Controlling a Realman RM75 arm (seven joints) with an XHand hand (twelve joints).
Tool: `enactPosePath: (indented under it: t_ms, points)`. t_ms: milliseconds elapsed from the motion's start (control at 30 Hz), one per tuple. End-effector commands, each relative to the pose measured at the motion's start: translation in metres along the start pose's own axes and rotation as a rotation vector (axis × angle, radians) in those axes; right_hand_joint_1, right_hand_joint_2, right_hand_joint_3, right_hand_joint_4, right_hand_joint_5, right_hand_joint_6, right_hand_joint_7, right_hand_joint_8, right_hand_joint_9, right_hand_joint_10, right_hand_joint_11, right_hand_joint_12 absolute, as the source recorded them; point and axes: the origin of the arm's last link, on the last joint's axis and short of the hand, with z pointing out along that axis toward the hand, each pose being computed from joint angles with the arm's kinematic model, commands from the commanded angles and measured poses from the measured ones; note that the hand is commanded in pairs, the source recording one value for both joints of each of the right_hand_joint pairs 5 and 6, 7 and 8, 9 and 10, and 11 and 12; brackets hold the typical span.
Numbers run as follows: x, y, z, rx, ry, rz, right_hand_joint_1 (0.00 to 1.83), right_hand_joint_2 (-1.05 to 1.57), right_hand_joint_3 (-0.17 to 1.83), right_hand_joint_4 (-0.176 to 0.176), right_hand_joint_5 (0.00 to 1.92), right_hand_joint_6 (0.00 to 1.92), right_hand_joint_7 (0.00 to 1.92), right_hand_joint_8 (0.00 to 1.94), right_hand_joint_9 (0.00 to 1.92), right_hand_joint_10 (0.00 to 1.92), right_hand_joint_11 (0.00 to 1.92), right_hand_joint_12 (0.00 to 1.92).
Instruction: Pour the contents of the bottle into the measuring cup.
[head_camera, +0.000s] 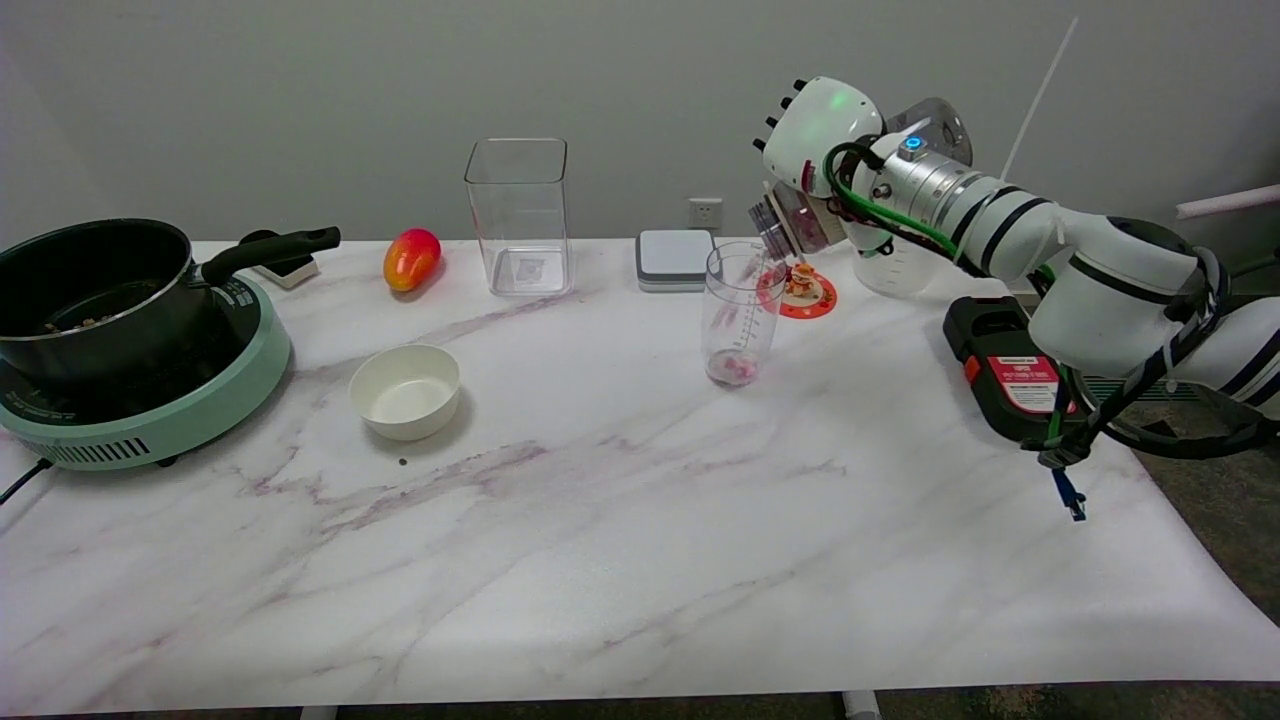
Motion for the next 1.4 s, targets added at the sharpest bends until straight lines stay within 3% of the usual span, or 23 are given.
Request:
enactPosePath:
  t_ms: [33, 1400]
  points:
    - [0.01, -0.003, -0.001, 0.005, 0.04, -0.041, 1.27, 0.98, 0.51, 0.0, 1.45, 1.45, 1.56, 1.56, 1.44, 1.44, 1.16, 1.16]
    - [0.011, -0.001, -0.011, -0.006, 0.099, -0.154, 1.19, 1.22, 0.42, 0.0, 1.49, 1.49, 1.61, 1.61, 1.5, 1.5, 1.21, 1.21]
